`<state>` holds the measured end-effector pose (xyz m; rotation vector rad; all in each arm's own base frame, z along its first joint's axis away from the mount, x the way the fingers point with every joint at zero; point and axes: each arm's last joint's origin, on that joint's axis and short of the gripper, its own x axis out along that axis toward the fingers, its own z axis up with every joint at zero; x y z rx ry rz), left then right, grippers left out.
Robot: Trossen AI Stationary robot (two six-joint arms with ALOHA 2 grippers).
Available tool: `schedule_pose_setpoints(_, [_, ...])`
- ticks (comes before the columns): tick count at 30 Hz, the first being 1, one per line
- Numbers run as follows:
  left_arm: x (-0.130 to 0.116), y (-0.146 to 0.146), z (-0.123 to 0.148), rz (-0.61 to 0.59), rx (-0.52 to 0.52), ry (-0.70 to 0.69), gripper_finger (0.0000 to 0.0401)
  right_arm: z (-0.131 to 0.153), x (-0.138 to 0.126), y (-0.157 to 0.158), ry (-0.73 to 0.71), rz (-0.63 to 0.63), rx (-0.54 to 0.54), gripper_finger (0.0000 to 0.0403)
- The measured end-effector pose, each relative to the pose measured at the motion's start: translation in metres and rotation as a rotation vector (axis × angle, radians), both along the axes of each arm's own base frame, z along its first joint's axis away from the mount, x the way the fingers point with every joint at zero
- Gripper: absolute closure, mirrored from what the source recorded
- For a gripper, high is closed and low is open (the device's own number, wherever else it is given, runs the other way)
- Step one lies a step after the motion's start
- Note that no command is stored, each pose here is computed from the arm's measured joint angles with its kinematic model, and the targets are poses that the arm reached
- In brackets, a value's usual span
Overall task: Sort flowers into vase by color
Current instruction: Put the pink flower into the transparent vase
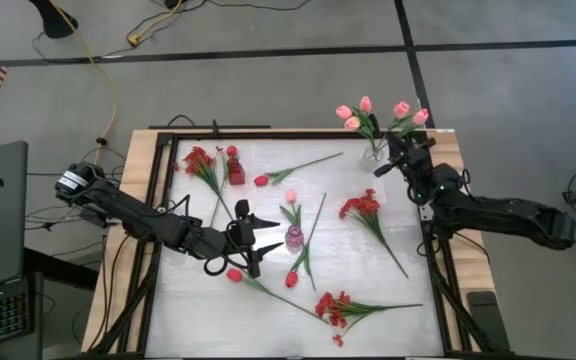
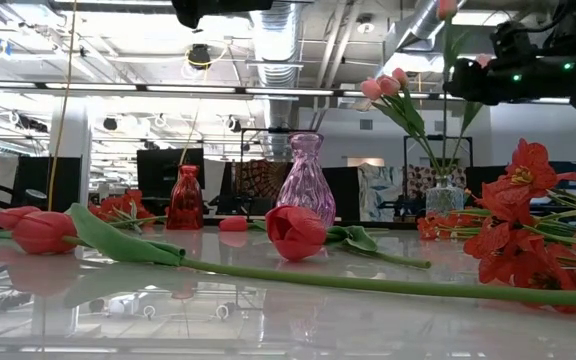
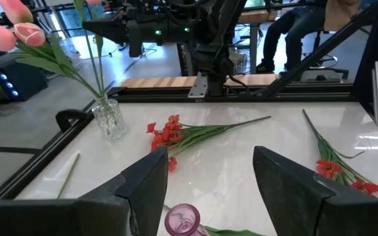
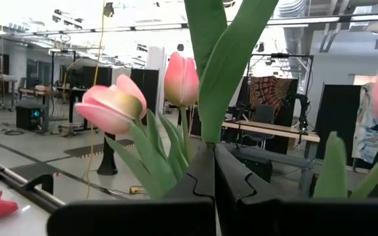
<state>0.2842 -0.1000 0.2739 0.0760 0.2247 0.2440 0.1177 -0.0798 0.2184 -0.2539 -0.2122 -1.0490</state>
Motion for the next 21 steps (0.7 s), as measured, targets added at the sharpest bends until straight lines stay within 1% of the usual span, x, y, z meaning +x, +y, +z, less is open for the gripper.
schedule_pose_setpoints(21, [0.0, 0.0, -0.001, 0.0, 0.005, 0.012, 0.0189, -0.019, 0.011, -0.011, 0.07, -0.012, 0.107, 0.0384])
